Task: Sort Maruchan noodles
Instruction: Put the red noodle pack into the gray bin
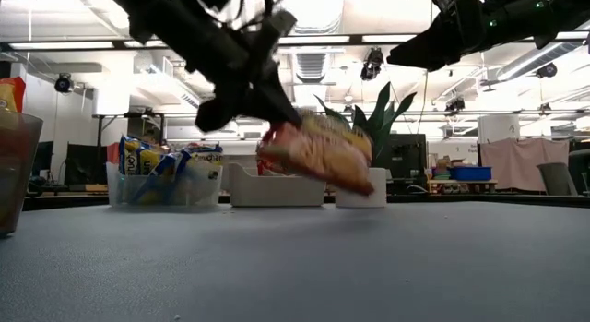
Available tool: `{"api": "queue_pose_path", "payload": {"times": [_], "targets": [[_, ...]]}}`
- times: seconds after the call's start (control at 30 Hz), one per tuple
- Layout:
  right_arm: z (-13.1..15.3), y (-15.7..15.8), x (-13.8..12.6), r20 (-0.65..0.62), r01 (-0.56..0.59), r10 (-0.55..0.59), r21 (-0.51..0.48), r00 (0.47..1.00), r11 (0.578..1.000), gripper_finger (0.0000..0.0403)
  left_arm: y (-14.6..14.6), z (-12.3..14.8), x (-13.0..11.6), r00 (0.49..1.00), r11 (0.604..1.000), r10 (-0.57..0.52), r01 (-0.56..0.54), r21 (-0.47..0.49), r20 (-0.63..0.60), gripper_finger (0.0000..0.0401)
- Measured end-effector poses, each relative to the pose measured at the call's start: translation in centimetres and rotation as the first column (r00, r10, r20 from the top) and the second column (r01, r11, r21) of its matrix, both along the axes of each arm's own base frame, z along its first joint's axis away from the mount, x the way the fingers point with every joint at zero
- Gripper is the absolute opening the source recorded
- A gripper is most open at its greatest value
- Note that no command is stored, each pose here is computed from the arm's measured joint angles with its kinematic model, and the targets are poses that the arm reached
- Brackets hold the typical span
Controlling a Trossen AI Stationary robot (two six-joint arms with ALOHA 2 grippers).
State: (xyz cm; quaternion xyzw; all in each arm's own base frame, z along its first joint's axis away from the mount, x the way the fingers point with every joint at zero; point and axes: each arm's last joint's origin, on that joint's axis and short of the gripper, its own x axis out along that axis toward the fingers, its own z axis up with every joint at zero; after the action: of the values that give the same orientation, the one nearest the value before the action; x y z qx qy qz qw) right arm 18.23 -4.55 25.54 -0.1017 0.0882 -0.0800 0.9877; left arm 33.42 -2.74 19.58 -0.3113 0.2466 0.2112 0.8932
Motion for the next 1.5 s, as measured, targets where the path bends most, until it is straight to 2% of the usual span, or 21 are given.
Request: {"api": "queue_pose_path", "payload": {"times": [0.17,0.33,0.43,0.57,0.67,0.77,0.9,1.0,1.17,1.43,1.5], "targets": [[0.0,0.0,0.0,0.000,0.000,0.000,0.003,1.000,1.000,0.0210,0.9,2.9,-1.4,0.997,0.992,0.064,-0.069,0.103,0.046,0.0000],[0.0,0.0,0.0,0.000,0.000,0.000,0.003,1.000,1.000,0.0210,2.3,5.7,-3.6,0.977,0.959,0.200,-0.211,0.190,0.078,0.0000],[0.0,0.0,0.0,0.001,0.000,0.000,0.002,1.000,1.000,0.0210,2.9,7.1,-5.0,0.954,0.911,0.286,-0.300,0.281,0.091,0.0000],[0.0,0.0,0.0,0.001,0.002,-0.002,0.002,1.000,1.000,0.0210,3.8,8.5,-6.5,0.904,0.811,0.409,-0.422,0.406,0.123,0.0000],[0.0,-0.1,0.0,0.000,0.022,-0.022,0.000,1.000,1.000,0.0210,4.9,8.7,-6.9,0.873,0.750,0.474,-0.467,0.469,0.112,0.0000],[-0.1,-0.1,0.0,-0.006,0.028,-0.028,0.000,1.000,1.000,0.0210,6.4,8.6,-7.1,0.852,0.708,0.516,-0.484,0.514,0.091,0.0000],[-0.1,-0.1,0.0,-0.006,0.029,-0.029,0.000,1.000,1.000,0.0210,8.9,8.3,-7.2,0.807,0.668,0.586,-0.533,0.519,0.074,0.0000],[-0.1,-0.1,0.0,-0.007,0.029,-0.029,0.000,1.000,1.000,0.0210,10.7,8.2,-7.3,0.795,0.656,0.603,-0.541,0.526,0.064,0.0000],[-0.1,-0.1,0.0,-0.010,0.039,-0.039,-0.003,0.999,0.999,0.0210,12.9,8.2,-7.0,0.805,0.663,0.587,-0.537,0.522,0.081,0.0000],[-0.3,-0.2,-0.1,-0.033,0.077,-0.077,-0.016,0.996,0.997,0.0210,13.4,8.6,-6.7,0.828,0.674,0.550,-0.516,0.529,0.107,0.0000],[-0.3,-0.2,-0.1,-0.035,0.077,-0.078,-0.019,0.996,0.997,0.0210,13.3,8.5,-6.6,0.839,0.688,0.535,-0.501,0.526,0.099,0.0000]]}}
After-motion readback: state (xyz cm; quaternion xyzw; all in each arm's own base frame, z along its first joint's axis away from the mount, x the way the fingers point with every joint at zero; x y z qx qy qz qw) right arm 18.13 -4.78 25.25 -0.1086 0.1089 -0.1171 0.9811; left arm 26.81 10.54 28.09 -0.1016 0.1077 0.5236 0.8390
